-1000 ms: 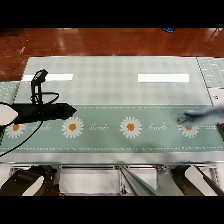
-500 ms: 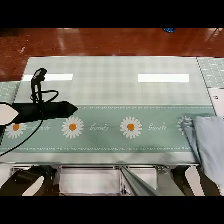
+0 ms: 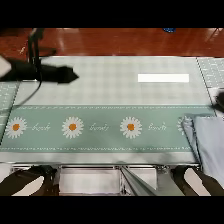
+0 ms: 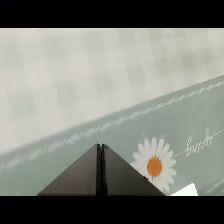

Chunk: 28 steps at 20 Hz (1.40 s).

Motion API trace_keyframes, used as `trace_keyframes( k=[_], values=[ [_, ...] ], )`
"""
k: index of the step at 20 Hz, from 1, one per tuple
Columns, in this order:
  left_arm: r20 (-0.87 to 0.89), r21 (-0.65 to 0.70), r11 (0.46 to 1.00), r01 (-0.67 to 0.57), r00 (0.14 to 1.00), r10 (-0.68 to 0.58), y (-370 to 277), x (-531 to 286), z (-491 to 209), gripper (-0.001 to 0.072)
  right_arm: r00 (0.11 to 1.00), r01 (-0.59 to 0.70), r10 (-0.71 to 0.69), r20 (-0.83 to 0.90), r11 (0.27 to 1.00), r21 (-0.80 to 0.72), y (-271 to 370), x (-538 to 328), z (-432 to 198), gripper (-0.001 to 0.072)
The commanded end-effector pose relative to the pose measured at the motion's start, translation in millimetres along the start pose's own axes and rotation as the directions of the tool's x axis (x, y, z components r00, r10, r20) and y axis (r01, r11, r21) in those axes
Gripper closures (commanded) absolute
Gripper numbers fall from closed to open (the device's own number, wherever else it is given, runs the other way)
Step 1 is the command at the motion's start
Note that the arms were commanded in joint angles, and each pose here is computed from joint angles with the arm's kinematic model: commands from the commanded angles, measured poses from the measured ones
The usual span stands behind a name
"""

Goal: Fold the shirts.

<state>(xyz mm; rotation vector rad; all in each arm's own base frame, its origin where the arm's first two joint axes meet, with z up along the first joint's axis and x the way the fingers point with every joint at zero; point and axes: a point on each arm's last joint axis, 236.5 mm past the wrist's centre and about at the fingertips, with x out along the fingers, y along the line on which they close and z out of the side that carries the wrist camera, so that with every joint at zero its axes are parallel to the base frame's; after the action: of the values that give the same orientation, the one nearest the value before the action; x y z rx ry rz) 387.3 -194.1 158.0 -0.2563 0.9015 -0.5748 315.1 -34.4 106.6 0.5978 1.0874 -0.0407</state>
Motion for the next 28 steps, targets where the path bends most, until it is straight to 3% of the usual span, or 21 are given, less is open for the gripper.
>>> trace_keyframes(
  k=[1, 4, 6, 7, 10, 28],
  values=[
    [0.031, 0.086, 0.994, -0.062, 0.998, 0.059, 1, 7, 61, 0.069, 0.951, -0.206, 0.267, 0.158, 0.924, -0.323, 153, 20, 55, 0.0693],
    [-0.136, 0.062, 0.984, -0.166, 0.975, 0.173, 39, 27, 22, 0.069, 0.994, 0.088, -0.11, -0.017, 0.869, -0.488, 117, 96, 15, 0.0693],
    [-0.281, 0.024, 0.96, -0.28, 0.919, 0.275, 87, 47, -35, 0.0689, 0.928, 0.251, -0.355, -0.113, 0.82, -0.514, 67, 131, -8, 0.0694],
    [-0.327, -0.03, 0.946, -0.323, 0.898, 0.296, 107, 54, -55, 0.0689, 0.91, 0.253, -0.382, -0.163, 0.82, -0.513, 57, 142, -17, 0.0694],
    [-0.361, -0.166, 0.926, -0.338, 0.895, 0.262, 124, 60, -69, 0.0689, 0.916, 0.219, -0.349, -0.198, 0.848, -0.482, 60, 157, -21, 0.0693],
    [-0.362, -0.16, 0.927, -0.338, 0.894, 0.263, 125, 56, -66, 0.0689, 0.92, 0.224, -0.348, -0.183, 0.846, -0.484, 60, 156, -18, 0.0693]
  ],
)
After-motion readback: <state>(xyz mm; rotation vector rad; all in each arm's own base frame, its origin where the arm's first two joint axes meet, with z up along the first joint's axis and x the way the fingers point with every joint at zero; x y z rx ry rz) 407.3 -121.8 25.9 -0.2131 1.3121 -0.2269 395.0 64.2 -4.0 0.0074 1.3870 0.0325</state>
